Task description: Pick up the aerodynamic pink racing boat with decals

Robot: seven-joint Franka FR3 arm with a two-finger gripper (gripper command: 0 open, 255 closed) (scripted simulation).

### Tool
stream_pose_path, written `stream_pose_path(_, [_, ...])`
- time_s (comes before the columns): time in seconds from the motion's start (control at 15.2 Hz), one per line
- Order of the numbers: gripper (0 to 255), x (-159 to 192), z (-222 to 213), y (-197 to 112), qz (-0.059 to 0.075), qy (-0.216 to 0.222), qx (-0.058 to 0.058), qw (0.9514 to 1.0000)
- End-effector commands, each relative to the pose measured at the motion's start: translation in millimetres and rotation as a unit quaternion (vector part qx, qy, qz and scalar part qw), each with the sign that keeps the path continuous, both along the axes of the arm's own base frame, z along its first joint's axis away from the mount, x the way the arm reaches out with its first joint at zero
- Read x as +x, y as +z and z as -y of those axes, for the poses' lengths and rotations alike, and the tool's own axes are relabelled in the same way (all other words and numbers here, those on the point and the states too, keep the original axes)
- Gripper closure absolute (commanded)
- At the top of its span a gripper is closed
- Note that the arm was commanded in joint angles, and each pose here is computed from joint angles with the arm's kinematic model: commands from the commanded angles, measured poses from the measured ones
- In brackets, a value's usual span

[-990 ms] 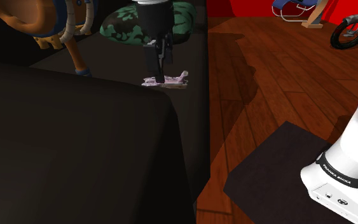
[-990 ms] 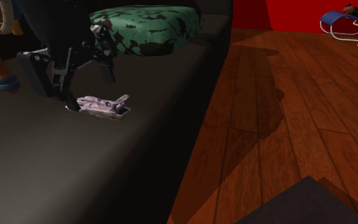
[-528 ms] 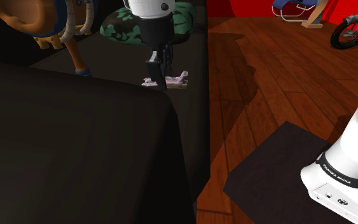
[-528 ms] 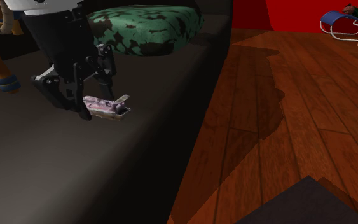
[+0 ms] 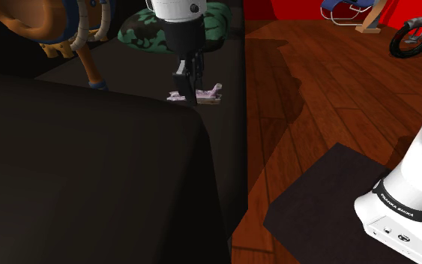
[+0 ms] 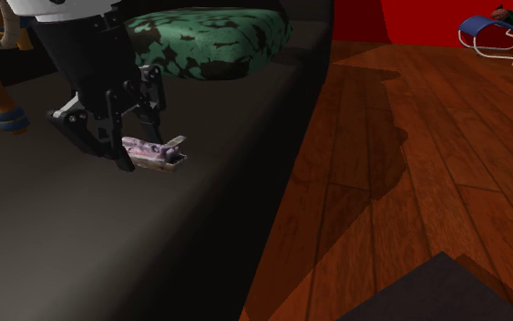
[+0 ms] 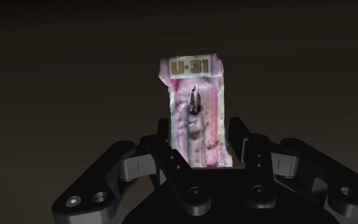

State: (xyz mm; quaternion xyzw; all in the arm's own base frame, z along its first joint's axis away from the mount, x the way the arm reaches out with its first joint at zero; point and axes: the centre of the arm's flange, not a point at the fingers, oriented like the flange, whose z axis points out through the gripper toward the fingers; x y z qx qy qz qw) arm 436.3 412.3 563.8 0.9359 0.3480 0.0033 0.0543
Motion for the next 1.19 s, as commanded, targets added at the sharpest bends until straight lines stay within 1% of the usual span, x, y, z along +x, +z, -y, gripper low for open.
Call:
stream_pose_path(0.0, [255,-0.3,-0.6,-0.4,0.000,0.000,0.000,1.0000])
stream_pose_path(0.99, [255,-0.3,-0.6,78.8,0.000,0.000,0.000,1.0000])
stream_pose_path(1.12, [255,-0.3,-0.6,79.6,0.000,0.000,0.000,1.0000])
